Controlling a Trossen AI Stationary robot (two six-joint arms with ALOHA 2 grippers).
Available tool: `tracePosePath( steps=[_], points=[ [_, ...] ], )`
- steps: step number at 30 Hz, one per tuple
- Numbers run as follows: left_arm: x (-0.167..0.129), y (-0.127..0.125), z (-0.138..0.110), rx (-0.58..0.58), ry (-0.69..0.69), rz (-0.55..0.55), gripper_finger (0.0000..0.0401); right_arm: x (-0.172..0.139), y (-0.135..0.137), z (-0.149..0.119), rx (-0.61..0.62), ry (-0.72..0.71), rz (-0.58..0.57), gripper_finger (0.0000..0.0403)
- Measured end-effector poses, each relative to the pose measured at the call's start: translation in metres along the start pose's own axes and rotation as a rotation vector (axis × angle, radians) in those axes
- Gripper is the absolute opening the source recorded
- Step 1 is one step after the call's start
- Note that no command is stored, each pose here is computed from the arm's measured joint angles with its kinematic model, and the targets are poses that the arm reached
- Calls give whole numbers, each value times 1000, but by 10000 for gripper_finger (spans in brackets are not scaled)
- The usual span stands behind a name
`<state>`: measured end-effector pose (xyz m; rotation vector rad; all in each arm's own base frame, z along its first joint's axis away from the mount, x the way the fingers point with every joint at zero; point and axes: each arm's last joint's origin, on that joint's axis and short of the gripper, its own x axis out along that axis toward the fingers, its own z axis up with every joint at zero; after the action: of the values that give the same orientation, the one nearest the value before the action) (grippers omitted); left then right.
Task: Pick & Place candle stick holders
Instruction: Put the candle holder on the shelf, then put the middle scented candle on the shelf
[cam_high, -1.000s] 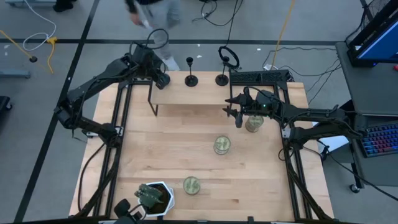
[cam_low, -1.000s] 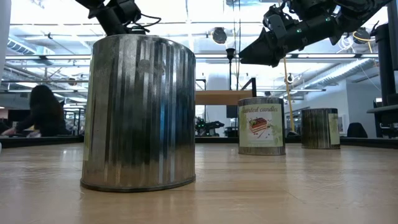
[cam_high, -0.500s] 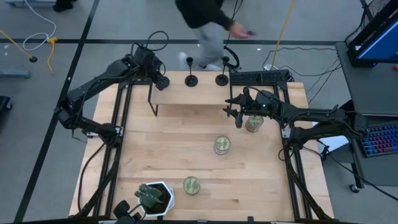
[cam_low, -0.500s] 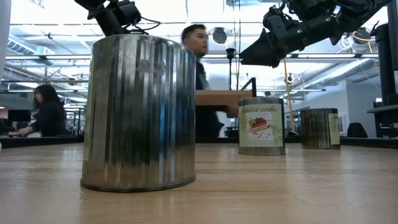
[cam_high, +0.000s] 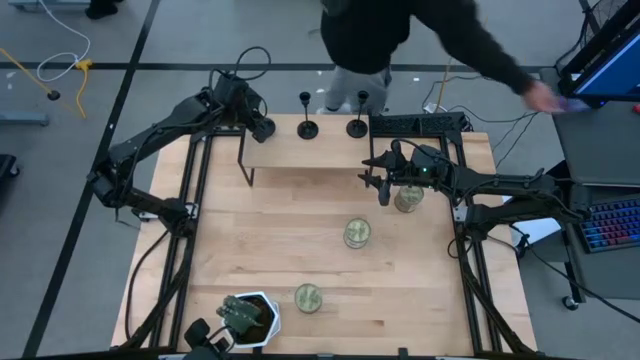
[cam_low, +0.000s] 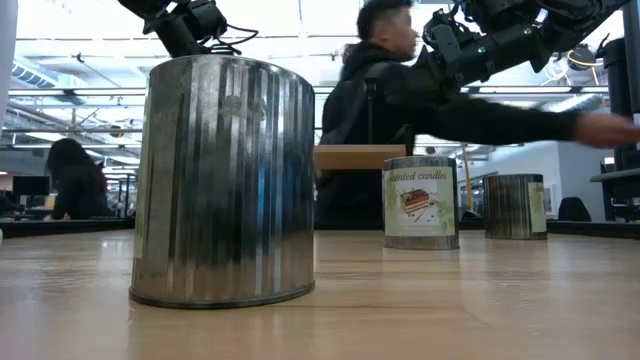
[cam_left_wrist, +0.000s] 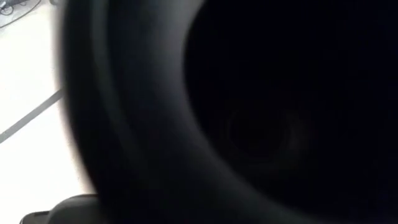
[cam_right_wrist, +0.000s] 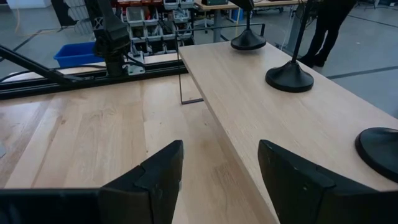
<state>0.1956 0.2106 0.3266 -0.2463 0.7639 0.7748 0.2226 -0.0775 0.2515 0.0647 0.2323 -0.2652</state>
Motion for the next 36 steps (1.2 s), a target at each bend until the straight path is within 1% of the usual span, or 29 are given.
tracePosePath(
  steps=[9,16,19,26,30,32,36],
  points=[
    [0,0,0,-10,1,0,27,0,0,0,0,2,0,201],
    [0,0,-4,-26,37,-2,28,0,0,0,1,2,0,201],
    [0,0,-4,-26,41,-2,43,0,0,0,1,2,0,201],
    [0,0,-3,-26,34,-2,102,0,0,0,1,2,0,201],
    [-1,-1,-3,-21,26,-4,120,0,0,0,1,3,0,201],
    [-8,-1,-3,-5,23,-4,123,0,0,0,1,3,0,201],
    [-33,-2,0,13,-58,-3,124,0,0,0,1,3,3,201]
  ],
)
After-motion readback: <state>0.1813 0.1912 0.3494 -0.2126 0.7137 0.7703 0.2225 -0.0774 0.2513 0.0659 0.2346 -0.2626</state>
